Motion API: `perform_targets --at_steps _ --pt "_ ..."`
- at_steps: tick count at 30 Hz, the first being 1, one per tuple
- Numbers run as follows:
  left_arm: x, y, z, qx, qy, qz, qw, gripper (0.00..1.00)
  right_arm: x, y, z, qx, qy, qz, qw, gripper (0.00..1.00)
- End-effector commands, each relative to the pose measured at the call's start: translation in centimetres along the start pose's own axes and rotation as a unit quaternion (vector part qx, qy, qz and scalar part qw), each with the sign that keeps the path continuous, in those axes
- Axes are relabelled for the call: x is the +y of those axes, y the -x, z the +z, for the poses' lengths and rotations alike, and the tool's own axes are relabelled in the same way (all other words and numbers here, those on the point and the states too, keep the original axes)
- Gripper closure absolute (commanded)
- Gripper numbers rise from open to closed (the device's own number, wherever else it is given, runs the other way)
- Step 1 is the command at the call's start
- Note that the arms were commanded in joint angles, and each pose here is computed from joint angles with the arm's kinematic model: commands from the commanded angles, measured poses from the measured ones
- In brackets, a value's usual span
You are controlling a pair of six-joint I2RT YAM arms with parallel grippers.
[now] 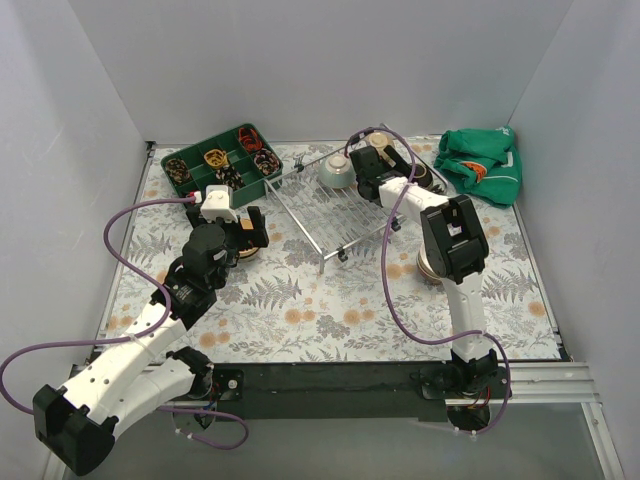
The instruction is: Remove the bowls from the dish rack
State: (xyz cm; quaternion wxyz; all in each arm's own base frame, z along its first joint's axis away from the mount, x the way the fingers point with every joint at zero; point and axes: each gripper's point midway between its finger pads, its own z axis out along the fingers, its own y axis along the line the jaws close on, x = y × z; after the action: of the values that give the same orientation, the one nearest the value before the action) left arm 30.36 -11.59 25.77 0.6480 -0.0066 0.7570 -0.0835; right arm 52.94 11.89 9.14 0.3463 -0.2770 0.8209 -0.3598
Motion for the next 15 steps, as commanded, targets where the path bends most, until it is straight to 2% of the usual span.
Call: perform_targets --at_steps 1,5,15 --pt "0.0 0.0 -0.1 -0.004 -0.004 -0.001 1.000 0.02 6.8 -5.6 1.9 0.067 0.107 -0.078 0.989 0.07" --pt "0.0 0.0 -0.1 -0.004 -0.004 -0.001 1.000 0.02 8.1 -6.0 1.4 0.073 0.148 -0.084 0.983 0.08" --pt "0.0 -0.1 0.0 -0.002 -0.005 0.000 1.000 0.02 7.8 -7.3 2.0 0.104 0.120 -0.104 0.982 0.12"
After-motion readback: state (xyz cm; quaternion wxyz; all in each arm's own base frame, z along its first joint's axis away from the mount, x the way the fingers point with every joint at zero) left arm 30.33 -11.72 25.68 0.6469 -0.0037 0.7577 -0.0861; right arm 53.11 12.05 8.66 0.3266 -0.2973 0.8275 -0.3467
